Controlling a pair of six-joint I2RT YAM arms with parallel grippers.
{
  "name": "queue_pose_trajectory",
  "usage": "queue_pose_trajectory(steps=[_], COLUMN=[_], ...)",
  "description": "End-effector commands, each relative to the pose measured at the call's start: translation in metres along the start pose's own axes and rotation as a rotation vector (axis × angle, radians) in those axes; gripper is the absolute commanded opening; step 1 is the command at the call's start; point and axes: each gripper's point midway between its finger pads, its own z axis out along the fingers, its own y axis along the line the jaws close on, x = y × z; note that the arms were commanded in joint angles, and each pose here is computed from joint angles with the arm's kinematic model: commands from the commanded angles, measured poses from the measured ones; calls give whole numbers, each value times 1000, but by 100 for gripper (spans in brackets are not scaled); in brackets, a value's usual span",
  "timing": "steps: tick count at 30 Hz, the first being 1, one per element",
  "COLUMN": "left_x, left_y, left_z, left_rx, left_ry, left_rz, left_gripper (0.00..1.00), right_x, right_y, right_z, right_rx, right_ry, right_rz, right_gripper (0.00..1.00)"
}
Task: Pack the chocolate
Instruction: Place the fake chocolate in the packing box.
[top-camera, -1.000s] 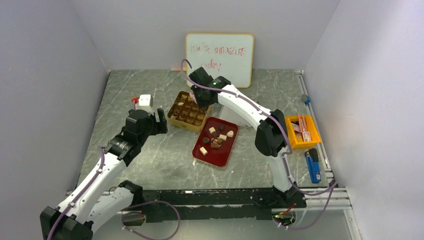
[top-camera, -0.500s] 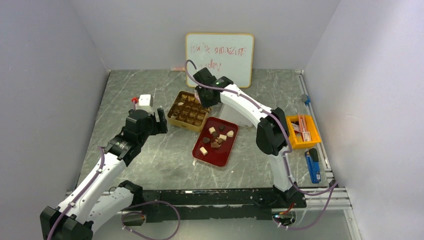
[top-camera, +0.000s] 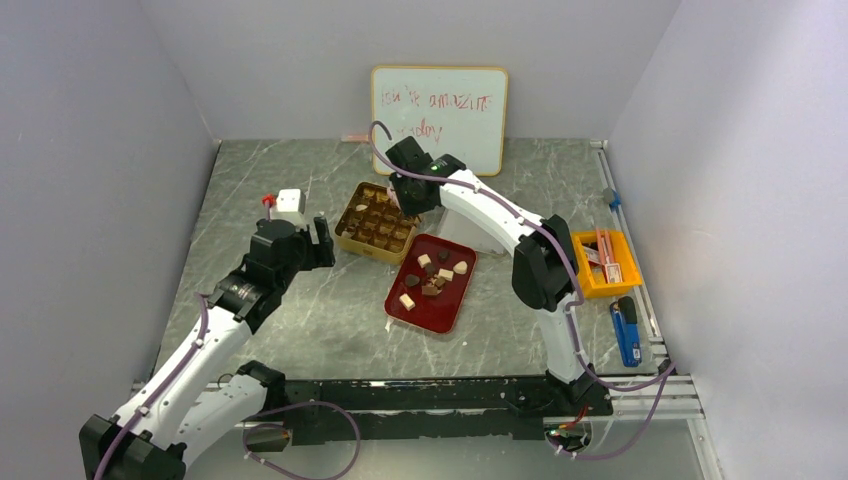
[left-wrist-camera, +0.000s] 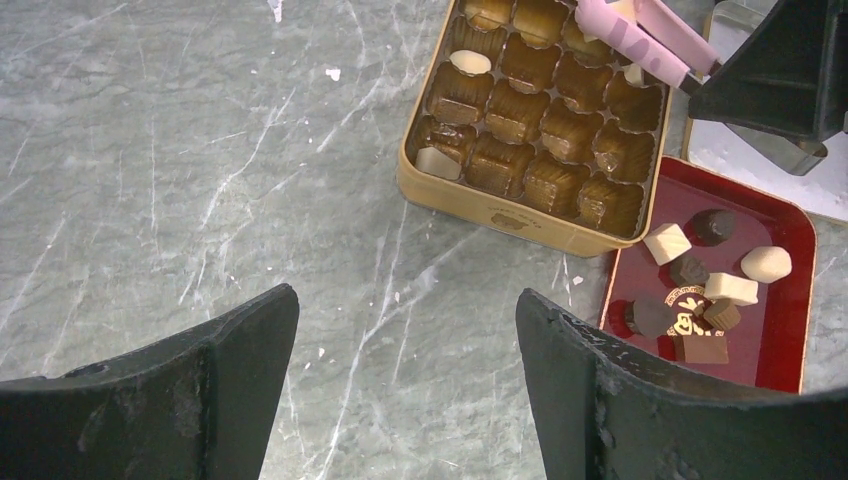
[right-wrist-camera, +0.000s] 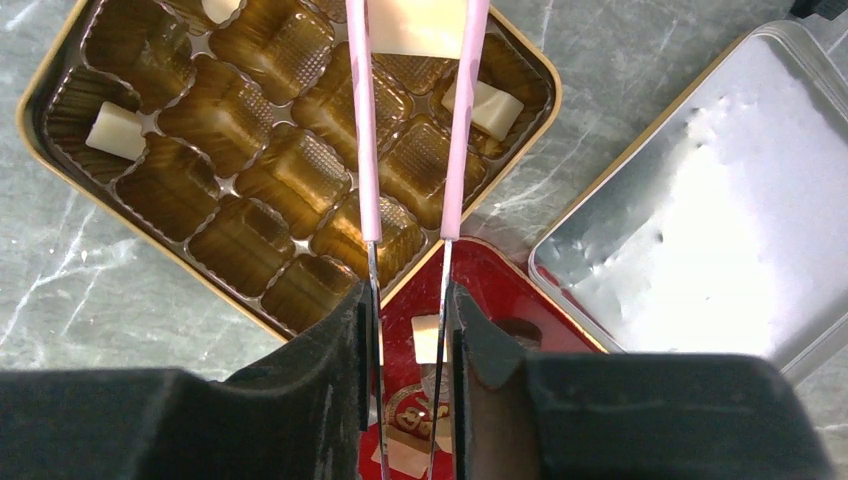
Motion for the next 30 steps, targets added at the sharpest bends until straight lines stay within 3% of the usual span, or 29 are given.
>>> queue_pose_trajectory(steps=[1, 30], left_x=[-18, -17], left_y=[-5, -7], left_z=[-8, -9], left_rx=[20, 33], left_ry=[-52, -52], left_rz=[-15, -21], left_gripper=[85, 84], right_x=[-23, -21], right_y=[3, 3], right_z=[-15, -17], right_rx=[-28, -38], right_ry=[-79, -85], right_rz=[5, 21], right_gripper=[29, 38])
